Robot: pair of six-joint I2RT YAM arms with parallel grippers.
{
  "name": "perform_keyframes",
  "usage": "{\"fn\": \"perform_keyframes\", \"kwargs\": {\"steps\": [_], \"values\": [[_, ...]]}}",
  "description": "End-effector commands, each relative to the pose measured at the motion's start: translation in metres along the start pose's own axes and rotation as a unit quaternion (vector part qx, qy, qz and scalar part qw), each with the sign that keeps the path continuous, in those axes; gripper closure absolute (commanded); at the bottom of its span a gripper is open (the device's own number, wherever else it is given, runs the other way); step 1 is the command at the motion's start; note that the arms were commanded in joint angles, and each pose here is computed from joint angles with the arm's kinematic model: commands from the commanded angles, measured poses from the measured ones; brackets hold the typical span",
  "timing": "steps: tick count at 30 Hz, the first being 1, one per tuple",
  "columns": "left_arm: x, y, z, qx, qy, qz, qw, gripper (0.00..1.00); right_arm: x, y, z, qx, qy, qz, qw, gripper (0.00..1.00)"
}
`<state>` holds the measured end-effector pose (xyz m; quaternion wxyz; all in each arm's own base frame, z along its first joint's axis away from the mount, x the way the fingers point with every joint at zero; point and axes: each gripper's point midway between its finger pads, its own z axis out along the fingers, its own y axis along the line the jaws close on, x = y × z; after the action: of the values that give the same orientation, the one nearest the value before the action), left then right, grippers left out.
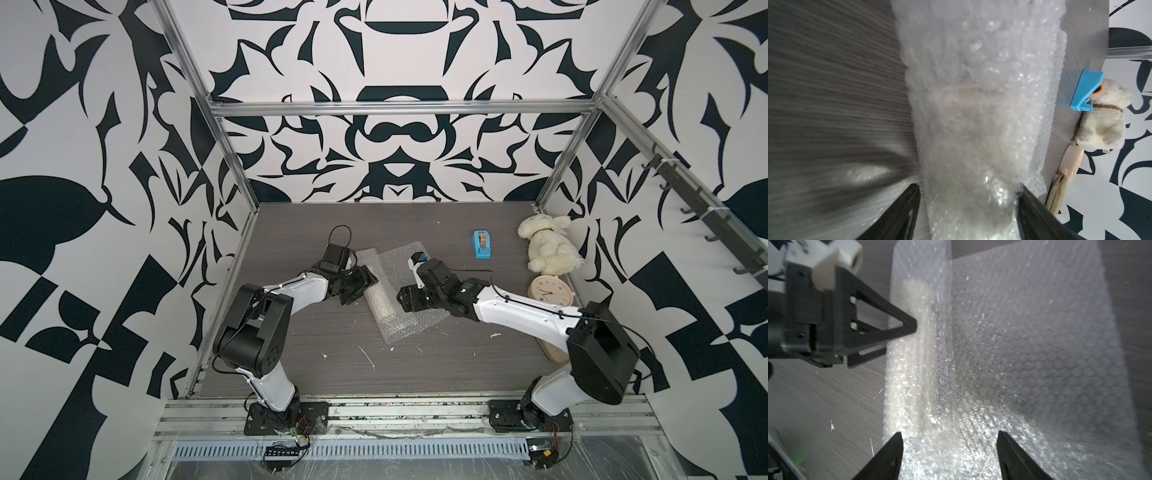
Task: Wrap vases in bubble wrap
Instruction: Wrap the vase in bubble wrap.
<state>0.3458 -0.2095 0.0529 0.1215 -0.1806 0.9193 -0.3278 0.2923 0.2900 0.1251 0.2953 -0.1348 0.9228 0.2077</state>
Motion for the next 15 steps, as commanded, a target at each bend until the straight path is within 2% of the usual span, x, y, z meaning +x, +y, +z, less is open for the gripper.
{"fn": "perform_keyframes", "kwargs": {"steps": [1,6,10,15], "values": [[0.012,0.026,0.005,-0.052,0.023,-0.016,0.998,0.26,-0.024,-0.001,-0.019,0.024,-0.04,-0.044,0.998,0.22],[0.012,0.023,0.006,-0.047,0.027,-0.015,0.998,0.26,-0.027,0.04,-0.001,-0.031,-0.049,-0.073,0.996,0.15],[0.015,0.022,0.006,-0.042,0.034,-0.015,0.998,0.26,-0.02,0.058,0.025,-0.033,-0.036,-0.096,0.994,0.09],[0.018,0.022,0.006,-0.039,0.039,-0.016,0.998,0.26,-0.017,0.07,0.045,-0.019,-0.033,-0.112,0.993,0.06]]}}
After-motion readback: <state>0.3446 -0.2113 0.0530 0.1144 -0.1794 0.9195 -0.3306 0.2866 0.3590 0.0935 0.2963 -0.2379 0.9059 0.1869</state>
